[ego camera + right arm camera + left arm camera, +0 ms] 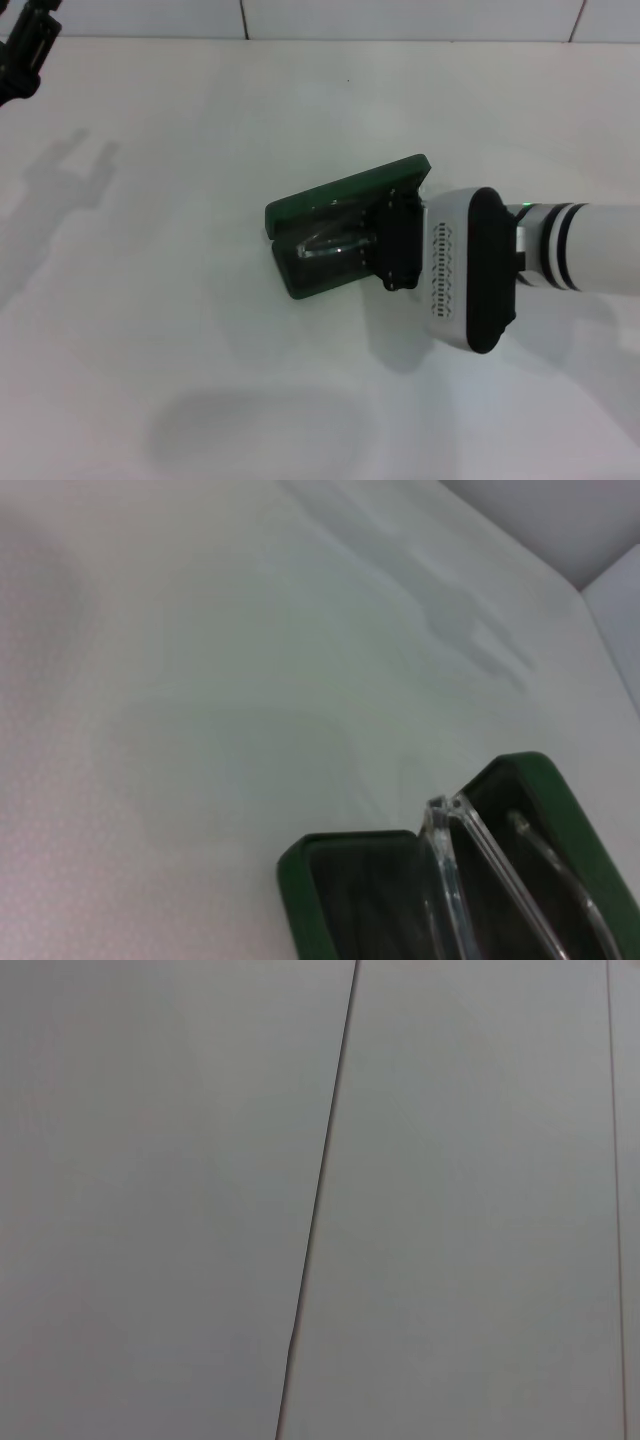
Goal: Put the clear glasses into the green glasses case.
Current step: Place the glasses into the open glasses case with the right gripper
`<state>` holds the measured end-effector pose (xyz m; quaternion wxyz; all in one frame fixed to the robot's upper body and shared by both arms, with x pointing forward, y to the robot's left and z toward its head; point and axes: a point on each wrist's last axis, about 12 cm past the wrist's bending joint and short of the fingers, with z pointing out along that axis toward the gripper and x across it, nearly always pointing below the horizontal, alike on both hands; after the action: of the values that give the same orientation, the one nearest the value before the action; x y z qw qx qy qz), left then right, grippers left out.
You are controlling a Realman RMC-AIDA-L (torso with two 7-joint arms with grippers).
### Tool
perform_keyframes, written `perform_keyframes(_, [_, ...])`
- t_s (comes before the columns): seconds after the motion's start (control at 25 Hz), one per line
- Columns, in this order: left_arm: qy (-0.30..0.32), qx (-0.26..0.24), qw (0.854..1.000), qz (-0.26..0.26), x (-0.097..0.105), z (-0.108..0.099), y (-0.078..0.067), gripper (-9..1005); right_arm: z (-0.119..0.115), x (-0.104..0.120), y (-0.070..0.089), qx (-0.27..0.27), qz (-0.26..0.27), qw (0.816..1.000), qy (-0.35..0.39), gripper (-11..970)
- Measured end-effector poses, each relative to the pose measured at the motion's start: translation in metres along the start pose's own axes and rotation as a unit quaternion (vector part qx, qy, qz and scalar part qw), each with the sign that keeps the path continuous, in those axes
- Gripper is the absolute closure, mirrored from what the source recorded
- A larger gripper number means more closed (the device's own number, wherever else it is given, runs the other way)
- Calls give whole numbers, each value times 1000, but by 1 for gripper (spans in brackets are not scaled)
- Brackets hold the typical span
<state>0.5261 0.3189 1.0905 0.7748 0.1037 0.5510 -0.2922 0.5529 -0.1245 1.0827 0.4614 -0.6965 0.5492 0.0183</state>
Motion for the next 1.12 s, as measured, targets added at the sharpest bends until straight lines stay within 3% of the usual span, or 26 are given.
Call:
perform_keyframes(0.52, [0,-1,1000,-2,1,0,-2,498,5,-2,6,-12,-21,1000,5,743])
perform_keyframes(1.08, [0,-3,1000,-4,2,-3,-2,472,1,-4,8,13,4,1000,3,732])
perform_keyframes(1.12, [0,-4,1000,-4,2,-4,-2,470,-1,-5,8,15,6,1000,1,616])
